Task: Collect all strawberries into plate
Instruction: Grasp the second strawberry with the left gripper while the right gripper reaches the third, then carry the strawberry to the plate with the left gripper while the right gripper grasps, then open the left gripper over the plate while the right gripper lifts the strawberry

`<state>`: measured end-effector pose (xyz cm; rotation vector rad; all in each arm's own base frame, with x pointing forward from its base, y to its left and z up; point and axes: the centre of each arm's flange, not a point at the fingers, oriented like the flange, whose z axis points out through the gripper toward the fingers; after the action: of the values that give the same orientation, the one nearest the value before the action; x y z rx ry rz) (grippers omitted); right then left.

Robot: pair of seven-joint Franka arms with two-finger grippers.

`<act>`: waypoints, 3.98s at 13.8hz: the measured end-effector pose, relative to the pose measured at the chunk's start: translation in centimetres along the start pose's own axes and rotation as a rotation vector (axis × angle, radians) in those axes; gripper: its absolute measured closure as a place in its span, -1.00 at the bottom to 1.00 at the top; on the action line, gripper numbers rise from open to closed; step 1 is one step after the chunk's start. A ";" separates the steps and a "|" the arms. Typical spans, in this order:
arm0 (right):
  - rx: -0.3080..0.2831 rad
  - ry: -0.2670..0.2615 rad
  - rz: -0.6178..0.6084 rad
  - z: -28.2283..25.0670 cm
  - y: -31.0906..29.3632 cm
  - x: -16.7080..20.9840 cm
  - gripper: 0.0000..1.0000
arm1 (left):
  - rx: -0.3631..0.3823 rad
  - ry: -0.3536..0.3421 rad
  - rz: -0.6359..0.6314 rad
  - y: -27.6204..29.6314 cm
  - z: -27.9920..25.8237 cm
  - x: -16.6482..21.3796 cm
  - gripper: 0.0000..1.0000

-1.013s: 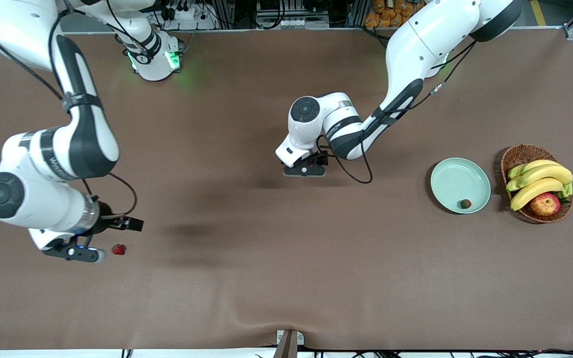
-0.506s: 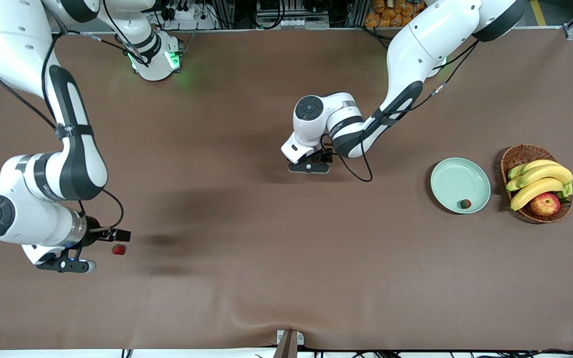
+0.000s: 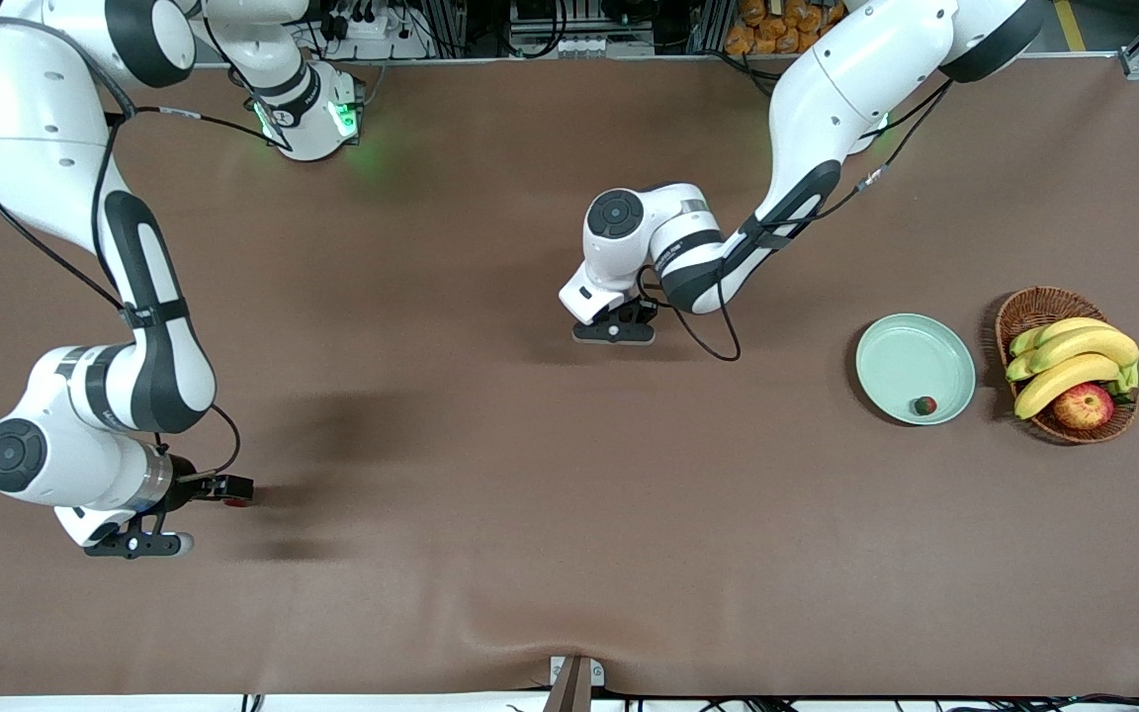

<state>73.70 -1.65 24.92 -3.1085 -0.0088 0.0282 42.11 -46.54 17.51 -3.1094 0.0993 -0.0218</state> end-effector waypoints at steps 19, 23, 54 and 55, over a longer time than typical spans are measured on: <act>0.010 0.013 -0.066 5.4 2.0 -0.1 -0.31 | 0.043 0.050 -0.312 -4.0 -13.8 9.2 0.27; 0.010 0.006 -0.067 5.9 2.0 -0.3 0.03 | 0.080 0.039 -0.505 -14.0 -14.7 15.4 0.27; 0.004 -0.101 0.108 -9.7 -12.7 -1.7 0.36 | 0.118 -0.194 -0.766 -48.8 -2.7 11.6 0.27; 0.002 -0.110 0.131 -10.3 -14.1 -2.2 0.36 | 0.118 -0.196 -0.761 -49.0 -2.0 11.5 0.27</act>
<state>71.62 12.06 35.72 -3.0955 0.1921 0.2018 56.69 1.57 21.21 -2.8039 -1.0303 0.2453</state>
